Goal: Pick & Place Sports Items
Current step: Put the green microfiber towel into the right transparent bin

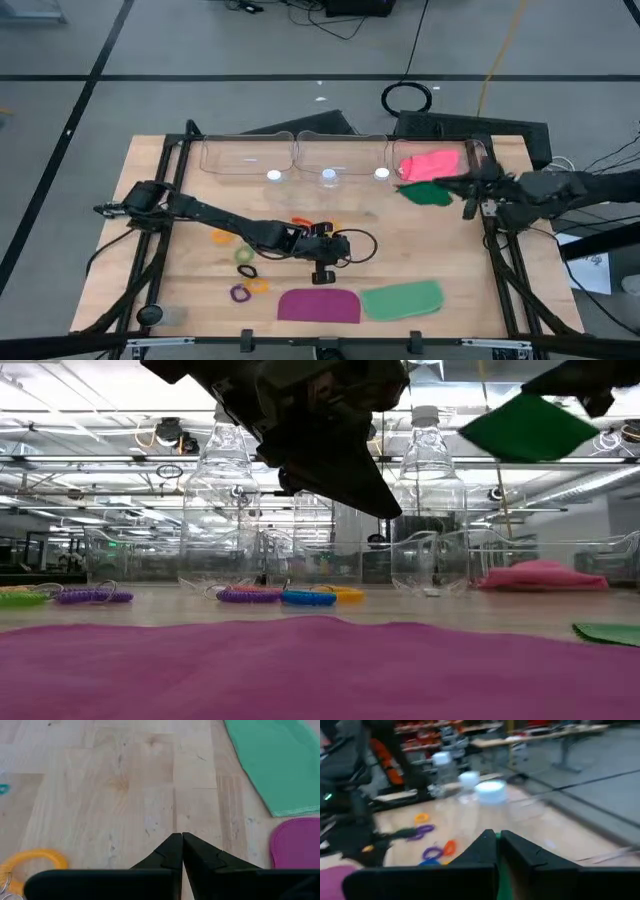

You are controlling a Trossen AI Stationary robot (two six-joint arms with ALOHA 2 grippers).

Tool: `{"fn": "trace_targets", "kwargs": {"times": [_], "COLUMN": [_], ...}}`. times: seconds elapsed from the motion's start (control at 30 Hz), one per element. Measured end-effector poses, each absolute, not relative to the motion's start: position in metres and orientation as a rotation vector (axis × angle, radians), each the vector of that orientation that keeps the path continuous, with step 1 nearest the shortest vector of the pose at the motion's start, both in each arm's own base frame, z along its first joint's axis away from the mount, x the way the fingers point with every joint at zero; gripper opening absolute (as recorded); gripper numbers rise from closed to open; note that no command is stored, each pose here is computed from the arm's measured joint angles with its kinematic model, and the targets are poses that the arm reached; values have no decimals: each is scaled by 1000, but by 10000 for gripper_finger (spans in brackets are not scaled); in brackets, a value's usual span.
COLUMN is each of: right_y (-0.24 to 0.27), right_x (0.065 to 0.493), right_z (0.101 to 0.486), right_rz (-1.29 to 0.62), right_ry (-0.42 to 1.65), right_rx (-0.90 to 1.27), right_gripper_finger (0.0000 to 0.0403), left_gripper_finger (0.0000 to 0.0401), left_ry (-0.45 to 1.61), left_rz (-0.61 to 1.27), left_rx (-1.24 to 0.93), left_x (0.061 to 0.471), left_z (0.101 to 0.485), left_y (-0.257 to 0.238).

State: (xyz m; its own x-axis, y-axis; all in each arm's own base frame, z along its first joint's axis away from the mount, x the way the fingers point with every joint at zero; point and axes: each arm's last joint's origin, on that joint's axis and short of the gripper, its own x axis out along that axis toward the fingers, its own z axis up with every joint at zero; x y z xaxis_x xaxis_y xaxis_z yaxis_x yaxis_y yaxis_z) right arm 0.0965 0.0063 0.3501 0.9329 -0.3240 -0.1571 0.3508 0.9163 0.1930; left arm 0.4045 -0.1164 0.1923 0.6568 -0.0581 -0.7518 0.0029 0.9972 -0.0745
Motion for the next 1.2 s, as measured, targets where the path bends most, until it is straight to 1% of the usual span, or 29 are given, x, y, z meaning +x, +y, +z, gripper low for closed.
{"fn": "trace_targets", "kwargs": {"times": [0.2,0.33,0.47,0.67,0.77,0.9,1.03,1.2], "right_y": [-2,-9,-17,-36,-56,-91,-125,-154], "right_x": [84,81,88,118,130,132,124,120], "right_z": [365,367,365,359,354,345,334,315], "right_rz": [-572,-695,-730,-641,-648,-734,-819,-933], "right_ry": [106,100,117,206,244,298,346,448], "right_rx": [160,165,215,289,316,371,452,529], "right_gripper_finger": [0,0,0,0,0,0,0,0], "left_gripper_finger": [10,10,10,10,10,10,10,10], "left_ry": [854,854,853,849,849,849,850,849], "left_rz": [-35,-35,-35,-32,-32,-31,-30,-31], "left_rx": [-69,-69,-69,-71,-72,-74,-76,-73], "left_x": [404,404,405,405,405,405,405,405], "left_z": [192,192,192,193,193,193,193,193], "left_y": [-116,-116,-116,-115,-115,-115,-115,-115]}}
